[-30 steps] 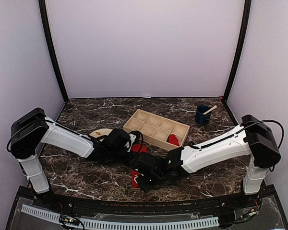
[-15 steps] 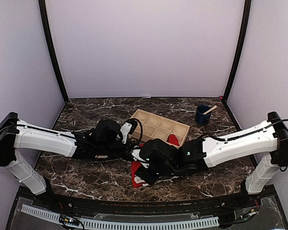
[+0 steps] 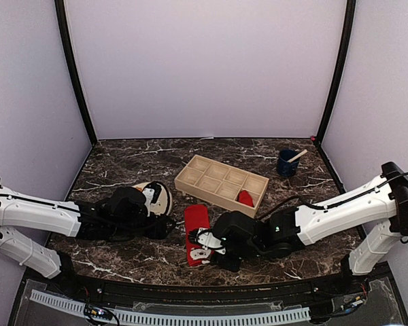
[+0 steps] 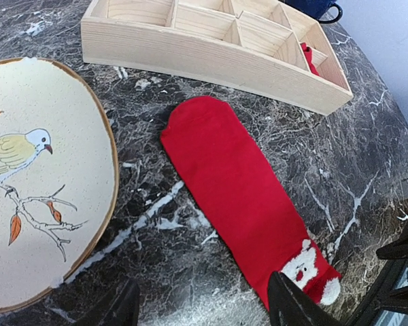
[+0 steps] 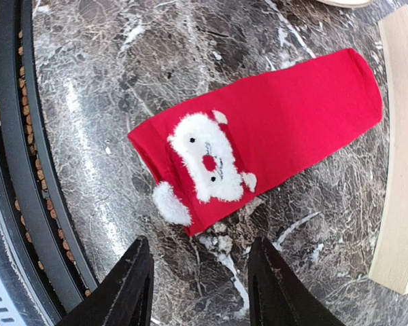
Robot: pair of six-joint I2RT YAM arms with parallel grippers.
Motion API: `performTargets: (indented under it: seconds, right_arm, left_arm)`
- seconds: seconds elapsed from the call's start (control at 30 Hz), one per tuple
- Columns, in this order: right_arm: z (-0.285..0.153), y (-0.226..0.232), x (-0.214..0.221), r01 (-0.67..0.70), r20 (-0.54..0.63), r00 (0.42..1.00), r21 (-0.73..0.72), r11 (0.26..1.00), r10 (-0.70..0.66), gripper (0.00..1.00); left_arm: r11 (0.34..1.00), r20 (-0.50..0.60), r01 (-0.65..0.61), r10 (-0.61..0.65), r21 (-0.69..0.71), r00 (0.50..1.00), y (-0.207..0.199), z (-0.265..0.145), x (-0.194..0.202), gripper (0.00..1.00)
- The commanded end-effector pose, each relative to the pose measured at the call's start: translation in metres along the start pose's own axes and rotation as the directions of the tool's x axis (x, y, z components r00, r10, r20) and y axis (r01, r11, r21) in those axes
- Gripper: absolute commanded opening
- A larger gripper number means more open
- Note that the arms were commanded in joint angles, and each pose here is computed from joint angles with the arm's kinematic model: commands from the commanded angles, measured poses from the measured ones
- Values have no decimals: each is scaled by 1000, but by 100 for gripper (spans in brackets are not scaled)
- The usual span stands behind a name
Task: Roll the socks
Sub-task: Pick up the sock from the center of the board.
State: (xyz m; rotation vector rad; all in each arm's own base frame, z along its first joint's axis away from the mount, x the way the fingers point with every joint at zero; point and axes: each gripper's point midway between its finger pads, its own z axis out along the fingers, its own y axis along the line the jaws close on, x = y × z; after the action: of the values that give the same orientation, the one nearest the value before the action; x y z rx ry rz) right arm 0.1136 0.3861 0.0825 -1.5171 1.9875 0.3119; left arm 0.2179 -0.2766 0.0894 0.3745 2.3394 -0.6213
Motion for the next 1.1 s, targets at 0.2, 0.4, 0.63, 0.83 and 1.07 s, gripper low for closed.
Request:
performTargets:
  seconds: [0.2,0.4,0.63,0.83,1.07]
  right_arm:
    - [21,18,3,98,-23,995,-102,990,-101,44]
    - [27,16,3,105,-22,994,-114,988,-108,44]
    - [34,14,6,118,-41,991,-137,984,-125,42]
    - [40,11,11,121,-59,990,-149,981,-131,39]
    - [45,11,16,123,-69,988,-169,978,-136,33]
  left_arm:
    - [996,-33,91,-92,-21,995,15,-11,21,66]
    - [995,-21,96,-97,-21,995,18,-16,22,66]
    - [995,-30,99,-100,-18,995,19,-16,26,66]
    - [994,-23,105,-105,-15,994,19,-17,26,66]
    - [995,-17,103,-103,-15,995,20,-16,26,66]
